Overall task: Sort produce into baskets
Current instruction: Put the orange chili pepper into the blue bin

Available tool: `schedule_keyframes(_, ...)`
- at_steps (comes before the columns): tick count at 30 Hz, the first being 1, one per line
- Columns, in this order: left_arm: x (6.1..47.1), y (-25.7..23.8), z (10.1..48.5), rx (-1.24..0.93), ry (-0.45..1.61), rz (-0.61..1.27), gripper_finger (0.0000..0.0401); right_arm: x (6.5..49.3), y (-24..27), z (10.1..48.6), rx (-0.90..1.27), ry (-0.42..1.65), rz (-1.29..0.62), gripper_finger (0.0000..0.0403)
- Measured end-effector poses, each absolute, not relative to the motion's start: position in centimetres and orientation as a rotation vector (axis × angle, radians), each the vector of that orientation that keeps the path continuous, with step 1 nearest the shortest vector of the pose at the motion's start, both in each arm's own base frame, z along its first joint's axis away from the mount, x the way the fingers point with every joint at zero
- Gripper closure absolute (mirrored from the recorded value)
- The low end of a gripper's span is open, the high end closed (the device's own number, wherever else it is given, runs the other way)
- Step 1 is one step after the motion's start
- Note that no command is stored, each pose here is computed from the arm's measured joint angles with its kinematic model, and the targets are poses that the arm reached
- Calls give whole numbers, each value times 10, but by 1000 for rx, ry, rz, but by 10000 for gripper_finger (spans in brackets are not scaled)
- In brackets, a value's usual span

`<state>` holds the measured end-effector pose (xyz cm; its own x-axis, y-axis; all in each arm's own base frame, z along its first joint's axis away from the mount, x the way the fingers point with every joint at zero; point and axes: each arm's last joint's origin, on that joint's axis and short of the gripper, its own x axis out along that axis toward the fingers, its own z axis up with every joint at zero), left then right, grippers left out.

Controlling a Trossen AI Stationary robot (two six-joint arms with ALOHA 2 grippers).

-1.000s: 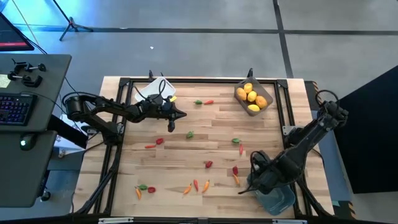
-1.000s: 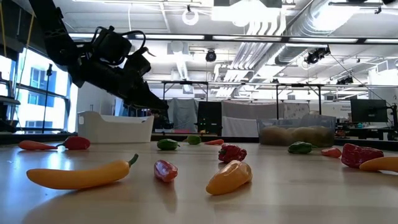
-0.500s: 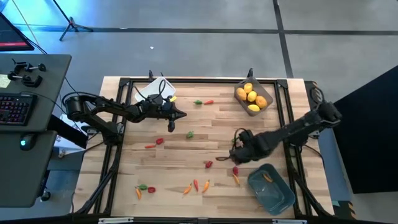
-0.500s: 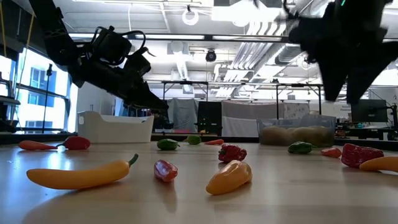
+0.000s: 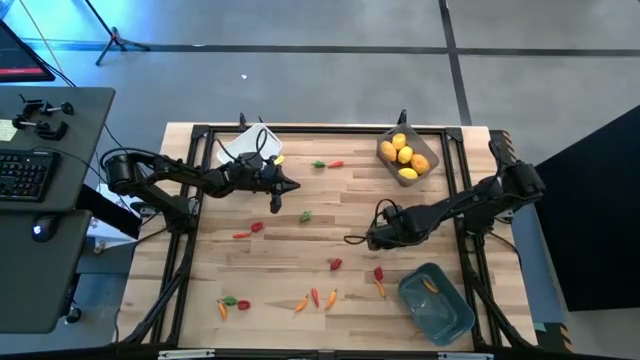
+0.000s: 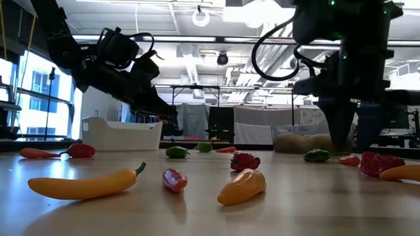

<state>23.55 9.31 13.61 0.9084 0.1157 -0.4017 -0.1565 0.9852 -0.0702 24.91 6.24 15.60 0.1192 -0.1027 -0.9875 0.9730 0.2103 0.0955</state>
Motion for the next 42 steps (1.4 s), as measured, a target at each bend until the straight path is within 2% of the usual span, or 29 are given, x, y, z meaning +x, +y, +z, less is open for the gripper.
schedule_keyframes(6, 233, 89, 133, -140, 469, 130, 401, 242, 56, 144, 1026, 1159, -1055, 257)
schedule_keyframes(10, 226, 73, 136, -123, 569, 69, 401, 240, 54, 138, 997, 1187, -998, 284)
schedule_keyframes(21, 196, 18, 158, -67, 771, -37, 401, 239, 54, 135, 892, 1220, -876, 393)
schedule_keyframes(25, 188, 4, 163, -43, 793, -40, 401, 251, 57, 153, 827, 1235, -792, 392)
schedule_keyframes(33, 190, -9, 166, -25, 758, -89, 401, 270, 84, 222, 720, 1290, -569, 399)
schedule_keyframes(38, 192, -10, 168, -15, 721, -69, 401, 262, 121, 262, 706, 1343, -460, 398)
schedule_keyframes(42, 193, -10, 169, -9, 708, -53, 401, 242, 154, 273, 705, 1388, -457, 397)
